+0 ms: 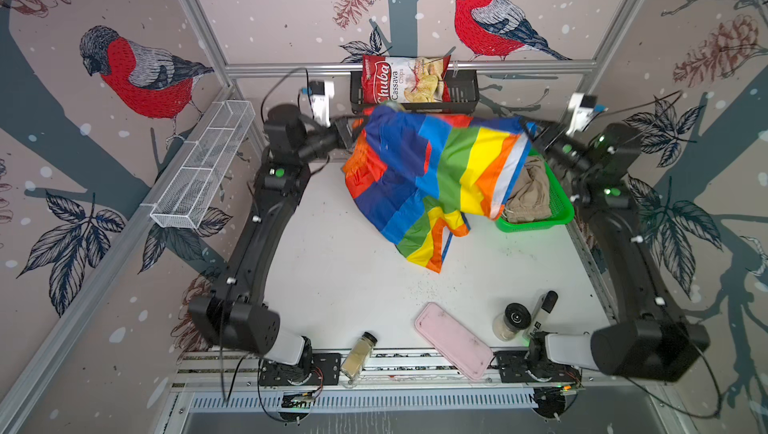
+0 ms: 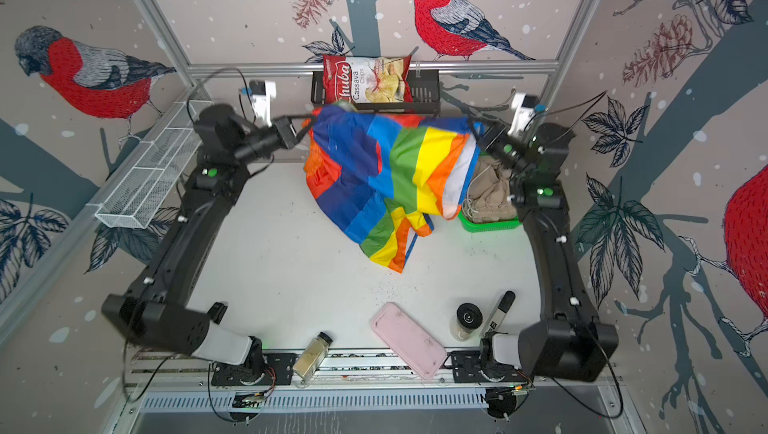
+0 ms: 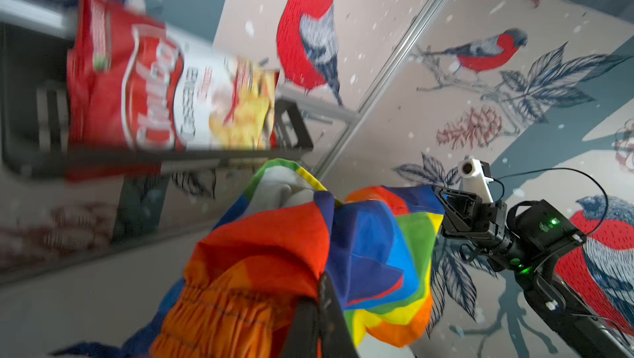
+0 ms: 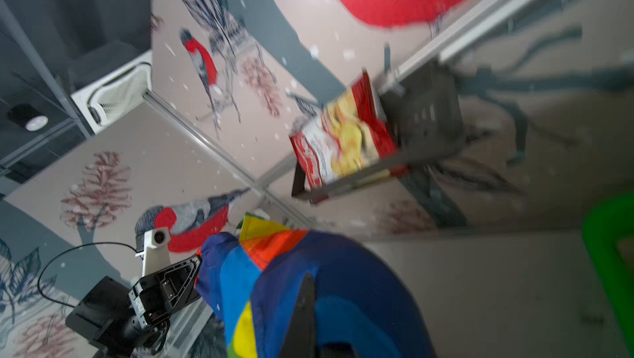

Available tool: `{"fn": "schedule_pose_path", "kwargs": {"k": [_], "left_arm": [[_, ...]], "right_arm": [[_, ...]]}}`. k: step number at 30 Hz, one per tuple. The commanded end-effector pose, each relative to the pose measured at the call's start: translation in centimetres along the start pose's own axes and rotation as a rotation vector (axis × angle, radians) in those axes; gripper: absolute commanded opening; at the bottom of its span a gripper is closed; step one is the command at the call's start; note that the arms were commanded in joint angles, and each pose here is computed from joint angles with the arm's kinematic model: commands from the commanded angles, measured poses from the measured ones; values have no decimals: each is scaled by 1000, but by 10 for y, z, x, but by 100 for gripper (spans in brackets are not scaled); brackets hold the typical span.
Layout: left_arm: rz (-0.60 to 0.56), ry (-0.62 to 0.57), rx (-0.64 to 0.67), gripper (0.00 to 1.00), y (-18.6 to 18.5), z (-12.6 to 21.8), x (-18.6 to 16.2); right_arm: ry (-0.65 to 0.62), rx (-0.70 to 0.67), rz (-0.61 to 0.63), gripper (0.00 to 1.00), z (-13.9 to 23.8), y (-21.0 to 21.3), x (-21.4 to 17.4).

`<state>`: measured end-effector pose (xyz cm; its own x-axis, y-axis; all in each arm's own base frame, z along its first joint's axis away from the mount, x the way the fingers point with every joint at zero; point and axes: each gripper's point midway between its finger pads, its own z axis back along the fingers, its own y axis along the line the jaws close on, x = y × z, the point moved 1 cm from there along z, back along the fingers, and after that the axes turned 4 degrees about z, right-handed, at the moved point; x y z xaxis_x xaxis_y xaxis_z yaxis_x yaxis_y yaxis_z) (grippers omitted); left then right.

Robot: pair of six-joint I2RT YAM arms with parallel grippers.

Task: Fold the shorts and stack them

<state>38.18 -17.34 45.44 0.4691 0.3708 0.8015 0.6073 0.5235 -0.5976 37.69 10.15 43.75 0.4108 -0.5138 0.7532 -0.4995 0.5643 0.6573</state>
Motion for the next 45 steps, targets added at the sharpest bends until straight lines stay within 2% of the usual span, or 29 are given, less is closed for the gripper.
{"fn": "schedule_pose_path", "kwargs": {"k": [1,5,9,10,12,13,16,20,24,27,31,34,35,37,40,41,45], "left_arm": [[-23,-67,-24,0,-1,24,-29],[156,21,114,0,58,36,-113],[336,160,233,0,108,45,-200],[371,188,250,4,115,47,-215],[416,232,275,44,123,51,-236],[419,240,289,56,125,52,-240],[398,240,355,71,130,58,-237],[384,231,496,73,143,69,-231],[414,267,680,80,174,81,-245],[444,298,676,82,188,65,-252],[519,335,527,83,181,27,-254],[517,372,434,82,159,4,-261],[522,377,390,78,149,-2,-261],[546,379,315,65,133,-11,-261],[568,390,242,25,115,-16,-259],[574,391,228,2,111,-16,-257],[540,370,224,0,102,-13,-243]], "right_arm": [[91,-145,-14,0,19,-41,-74],[218,-284,-128,0,44,-89,-162],[280,-421,-177,0,67,-129,-208],[284,-442,-178,0,69,-135,-212],[291,-489,-187,0,74,-147,-214],[290,-510,-187,0,75,-152,-213],[310,-594,-188,0,79,-169,-209],[339,-639,-183,0,81,-180,-216],[357,-664,-178,0,85,-186,-225],[371,-697,-160,0,89,-191,-228],[373,-712,-151,0,93,-192,-229],[364,-704,-158,0,93,-192,-232],[364,-702,-161,0,92,-193,-233],[370,-698,-171,0,89,-196,-236],[382,-687,-179,0,81,-198,-237],[381,-682,-181,0,78,-199,-236],[377,-673,-181,0,70,-202,-232]]}}
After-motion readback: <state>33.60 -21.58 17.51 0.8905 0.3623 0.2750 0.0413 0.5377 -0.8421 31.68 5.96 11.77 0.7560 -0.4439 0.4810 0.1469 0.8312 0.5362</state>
